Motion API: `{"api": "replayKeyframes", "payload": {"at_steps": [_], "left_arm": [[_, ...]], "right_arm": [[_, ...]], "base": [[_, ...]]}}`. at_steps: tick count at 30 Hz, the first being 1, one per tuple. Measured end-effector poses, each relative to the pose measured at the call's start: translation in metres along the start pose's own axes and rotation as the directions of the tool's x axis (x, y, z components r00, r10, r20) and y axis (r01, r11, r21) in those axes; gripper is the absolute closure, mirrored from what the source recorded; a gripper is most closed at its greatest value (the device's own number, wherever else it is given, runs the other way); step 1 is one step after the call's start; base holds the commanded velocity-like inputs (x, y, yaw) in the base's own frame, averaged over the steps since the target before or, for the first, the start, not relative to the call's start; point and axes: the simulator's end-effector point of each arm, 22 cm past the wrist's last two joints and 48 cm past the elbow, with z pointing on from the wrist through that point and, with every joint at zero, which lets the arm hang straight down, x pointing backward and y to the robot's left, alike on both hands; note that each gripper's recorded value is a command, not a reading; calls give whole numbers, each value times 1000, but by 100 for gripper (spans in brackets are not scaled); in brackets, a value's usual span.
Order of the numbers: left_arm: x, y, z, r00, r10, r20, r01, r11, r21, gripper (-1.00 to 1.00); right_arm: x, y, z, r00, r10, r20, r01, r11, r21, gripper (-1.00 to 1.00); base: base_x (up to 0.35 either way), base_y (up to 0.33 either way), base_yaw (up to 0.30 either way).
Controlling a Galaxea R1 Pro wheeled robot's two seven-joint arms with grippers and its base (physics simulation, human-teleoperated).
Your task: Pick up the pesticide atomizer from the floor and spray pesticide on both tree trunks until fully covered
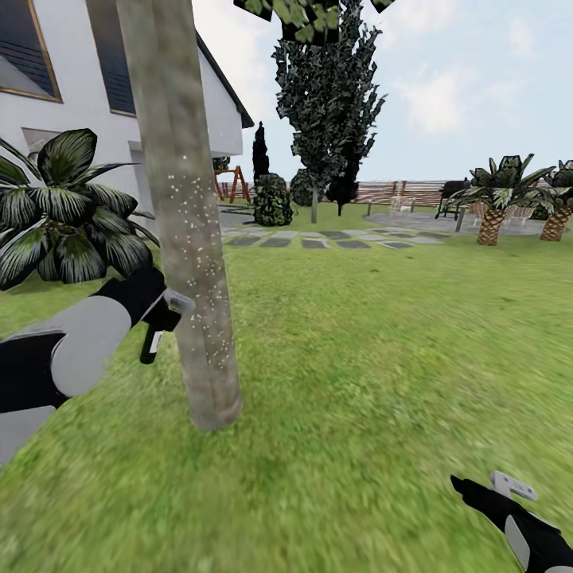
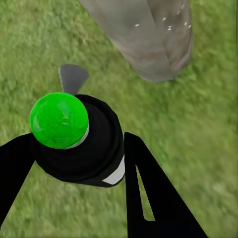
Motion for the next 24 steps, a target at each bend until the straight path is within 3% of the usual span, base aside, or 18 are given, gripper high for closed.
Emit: {"api": "replayKeyframes", "payload": {"at_steps": [6,10,12,16,21,24], "left_arm": [[25,-22,36,999,50,12,-50,999,20,100],[39,-28,56,997,73,27,-73,997,-10,100],[47,-29,69,997,61,45,-60,998,-37,100],[68,-48,97,995,-18,97,21,999,-33,100],[123,-78,137,995,-6,99,9,999,-38,100],[142,-89,148,994,12,109,-8,999,-32,100]], "right_arm": [[0,0,0,1000,0,0,0,1000,0,-100],[0,0,0,1000,0,0,0,1000,0,-100],[0,0,0,1000,0,0,0,1000,0,-100],[0,0,0,1000,0,0,0,1000,-1,-100],[0,0,0,1000,0,0,0,1000,0,-100],[0,0,0,1000,1,0,-1,1000,0,-100]], "base": [[0,0,0],[0,0,0],[0,0,0],[0,0,0],[0,0,0],[0,0,0]]}}
